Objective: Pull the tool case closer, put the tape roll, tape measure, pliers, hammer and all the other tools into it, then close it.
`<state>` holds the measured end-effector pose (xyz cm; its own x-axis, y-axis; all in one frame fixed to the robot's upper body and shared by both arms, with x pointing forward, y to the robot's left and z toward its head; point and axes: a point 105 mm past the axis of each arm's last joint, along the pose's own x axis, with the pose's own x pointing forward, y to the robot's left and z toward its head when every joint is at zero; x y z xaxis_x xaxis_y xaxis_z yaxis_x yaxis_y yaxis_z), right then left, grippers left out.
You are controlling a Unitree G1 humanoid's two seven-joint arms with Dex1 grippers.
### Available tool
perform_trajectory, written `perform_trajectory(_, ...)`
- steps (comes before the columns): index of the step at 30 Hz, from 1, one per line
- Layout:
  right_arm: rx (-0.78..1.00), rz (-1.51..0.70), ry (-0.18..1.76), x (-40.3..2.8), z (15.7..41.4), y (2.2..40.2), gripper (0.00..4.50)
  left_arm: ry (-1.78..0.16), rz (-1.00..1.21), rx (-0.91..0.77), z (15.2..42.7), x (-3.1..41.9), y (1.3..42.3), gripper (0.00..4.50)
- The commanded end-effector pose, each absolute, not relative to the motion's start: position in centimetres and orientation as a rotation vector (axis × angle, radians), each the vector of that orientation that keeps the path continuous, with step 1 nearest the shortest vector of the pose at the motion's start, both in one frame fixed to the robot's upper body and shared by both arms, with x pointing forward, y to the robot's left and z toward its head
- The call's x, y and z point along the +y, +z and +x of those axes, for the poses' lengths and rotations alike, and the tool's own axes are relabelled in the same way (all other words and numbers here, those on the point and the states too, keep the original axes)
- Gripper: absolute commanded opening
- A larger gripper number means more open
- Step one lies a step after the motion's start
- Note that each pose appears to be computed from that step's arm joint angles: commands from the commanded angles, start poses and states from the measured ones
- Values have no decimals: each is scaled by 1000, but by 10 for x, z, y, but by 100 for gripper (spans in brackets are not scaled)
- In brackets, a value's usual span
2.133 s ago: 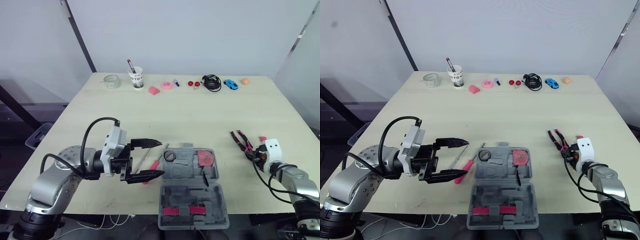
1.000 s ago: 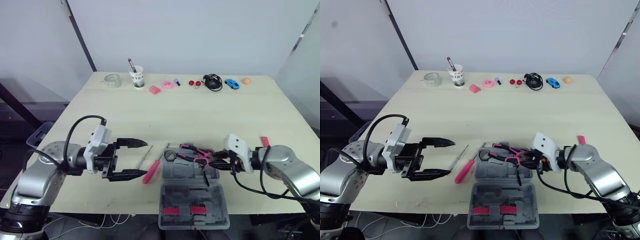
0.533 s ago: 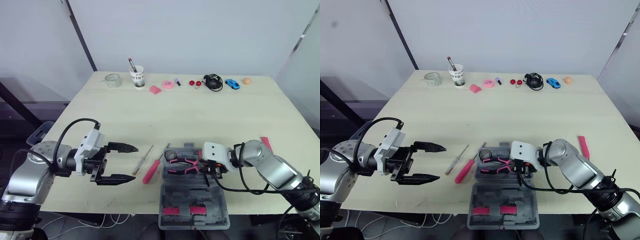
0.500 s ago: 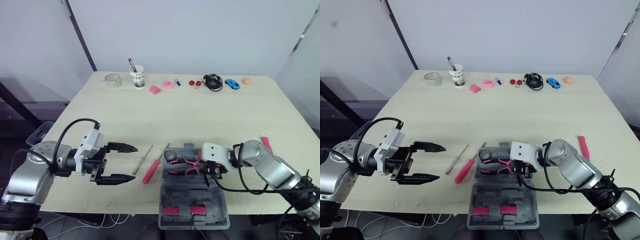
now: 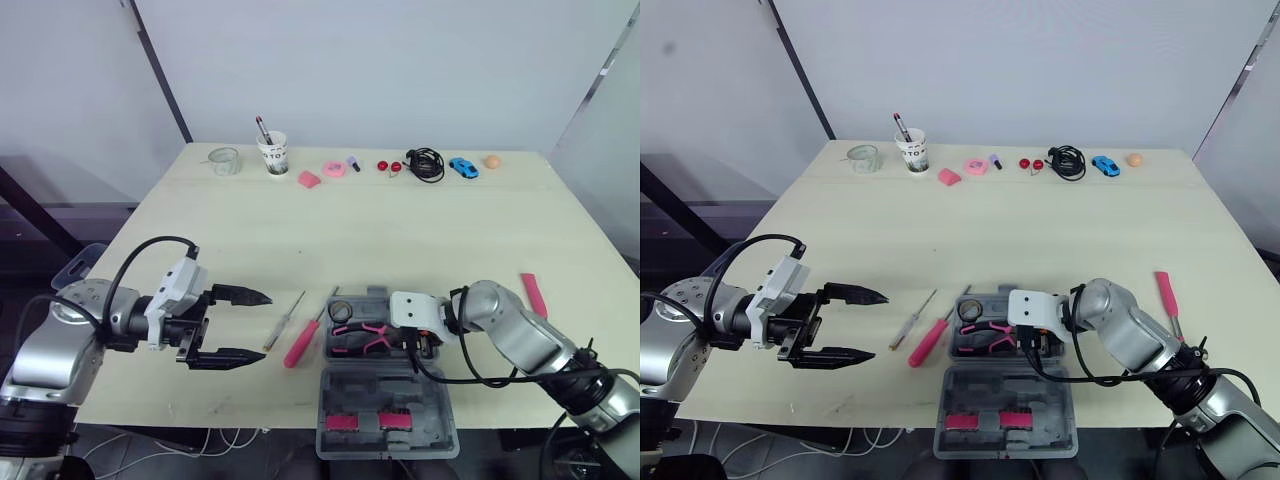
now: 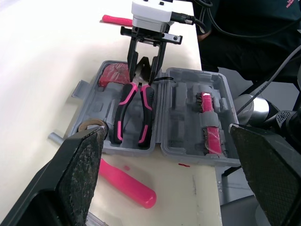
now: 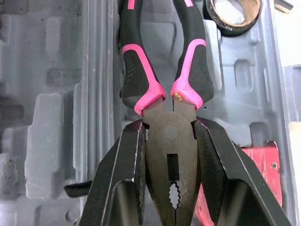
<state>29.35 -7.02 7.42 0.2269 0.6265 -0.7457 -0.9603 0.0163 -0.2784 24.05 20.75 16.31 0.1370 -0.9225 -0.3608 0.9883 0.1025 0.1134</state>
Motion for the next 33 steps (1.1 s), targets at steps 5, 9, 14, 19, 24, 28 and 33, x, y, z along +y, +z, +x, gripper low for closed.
perform_trajectory(5, 449, -876, 1304, -66, 297, 77, 97, -1459, 399, 193, 237, 203, 171, 450)
perform_trajectory(9, 452, -874, 1297, -68, 299, 76, 97, -1463, 393, 178, 237, 200, 174, 450)
perform_trajectory(14, 463, -876, 1306, -70, 298, 76, 199, -1464, 396, 175, 237, 198, 174, 450)
perform_trajectory(19, 453, -869, 1312, -70, 297, 81, 389, -1461, 388, 173, 237, 198, 173, 450)
perform_trajectory(24, 408, -762, 1330, -67, 294, 95, 389, -1460, 384, 167, 236, 197, 173, 450)
perform_trajectory(28, 272, -599, 1342, -56, 295, 107, 389, -1459, 382, 161, 236, 196, 173, 450)
perform_trajectory(33, 163, -501, 1332, -55, 298, 105, 256, -1460, 378, 148, 237, 195, 174, 450)
